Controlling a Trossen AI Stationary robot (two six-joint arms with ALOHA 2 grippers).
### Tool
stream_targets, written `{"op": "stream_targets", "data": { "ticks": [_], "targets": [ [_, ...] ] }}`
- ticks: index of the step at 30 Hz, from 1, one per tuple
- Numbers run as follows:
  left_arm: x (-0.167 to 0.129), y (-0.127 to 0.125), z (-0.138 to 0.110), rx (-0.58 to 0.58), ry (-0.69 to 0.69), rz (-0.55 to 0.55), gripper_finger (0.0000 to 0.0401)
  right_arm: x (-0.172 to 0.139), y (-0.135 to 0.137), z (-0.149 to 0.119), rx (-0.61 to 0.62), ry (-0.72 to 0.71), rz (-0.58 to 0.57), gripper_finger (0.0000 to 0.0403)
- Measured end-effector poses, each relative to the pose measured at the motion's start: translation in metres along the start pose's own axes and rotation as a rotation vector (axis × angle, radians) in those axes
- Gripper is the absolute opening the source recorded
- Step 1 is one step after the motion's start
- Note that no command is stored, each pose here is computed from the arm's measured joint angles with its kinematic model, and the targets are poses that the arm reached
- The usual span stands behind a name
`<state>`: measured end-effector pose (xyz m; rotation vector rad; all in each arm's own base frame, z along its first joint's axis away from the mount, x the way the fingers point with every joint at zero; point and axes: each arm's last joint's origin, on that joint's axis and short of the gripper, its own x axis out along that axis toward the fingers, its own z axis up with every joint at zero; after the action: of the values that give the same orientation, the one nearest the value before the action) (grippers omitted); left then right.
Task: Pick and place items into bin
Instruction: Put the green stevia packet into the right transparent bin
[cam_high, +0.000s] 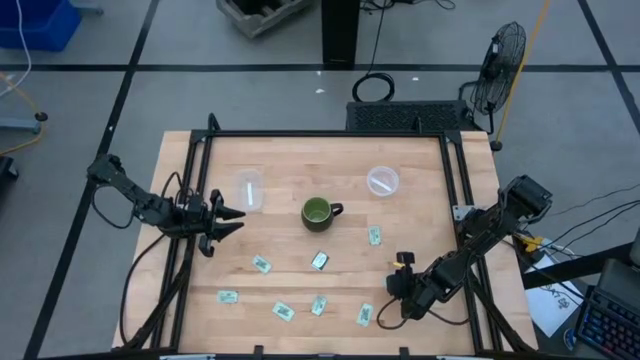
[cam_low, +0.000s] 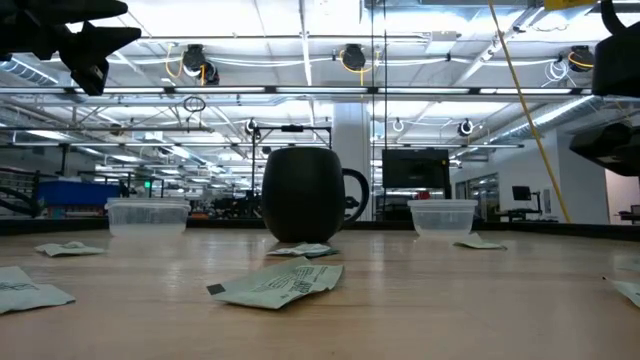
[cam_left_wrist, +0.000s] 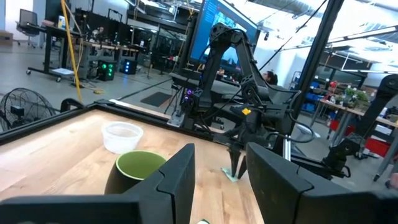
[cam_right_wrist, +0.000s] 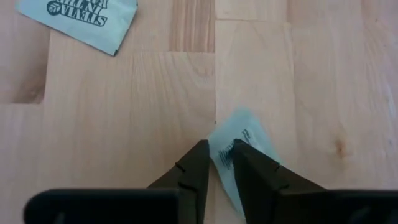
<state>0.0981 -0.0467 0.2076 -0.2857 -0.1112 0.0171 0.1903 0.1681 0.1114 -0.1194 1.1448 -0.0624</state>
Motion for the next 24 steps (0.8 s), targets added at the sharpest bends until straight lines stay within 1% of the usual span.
{"op": "stream_targets", "data": {
  "ticks": [8, 10, 14, 16, 19, 24],
  "targets": [
    [0.000, 0.000, 0.000, 0.005, 0.000, 0.001, 0.0147, -0.006, -0.006, 0.006, -0.061, -0.080, -0.047, 0.0015],
    [0.000, 0.000, 0.000, 0.005, 0.000, 0.001, 0.0147, -0.009, -0.010, 0.008, -0.079, -0.103, -0.084, 0.0010],
    [0.000, 0.000, 0.000, 0.004, -0.001, 0.001, 0.0147, -0.023, -0.018, 0.018, -0.067, -0.203, -0.130, 0.0006],
    [0.000, 0.000, 0.000, 0.007, -0.001, 0.001, 0.0147, -0.027, -0.025, 0.022, -0.078, -0.228, -0.161, 0.0006],
    [0.000, 0.000, 0.000, 0.009, -0.001, 0.001, 0.0147, -0.034, -0.038, 0.032, -0.077, -0.290, -0.239, 0.0006],
    [0.000, 0.000, 0.000, 0.009, -0.001, 0.001, 0.0147, -0.044, -0.069, 0.047, -0.034, -0.344, -0.378, 0.0006]
  ]
}}
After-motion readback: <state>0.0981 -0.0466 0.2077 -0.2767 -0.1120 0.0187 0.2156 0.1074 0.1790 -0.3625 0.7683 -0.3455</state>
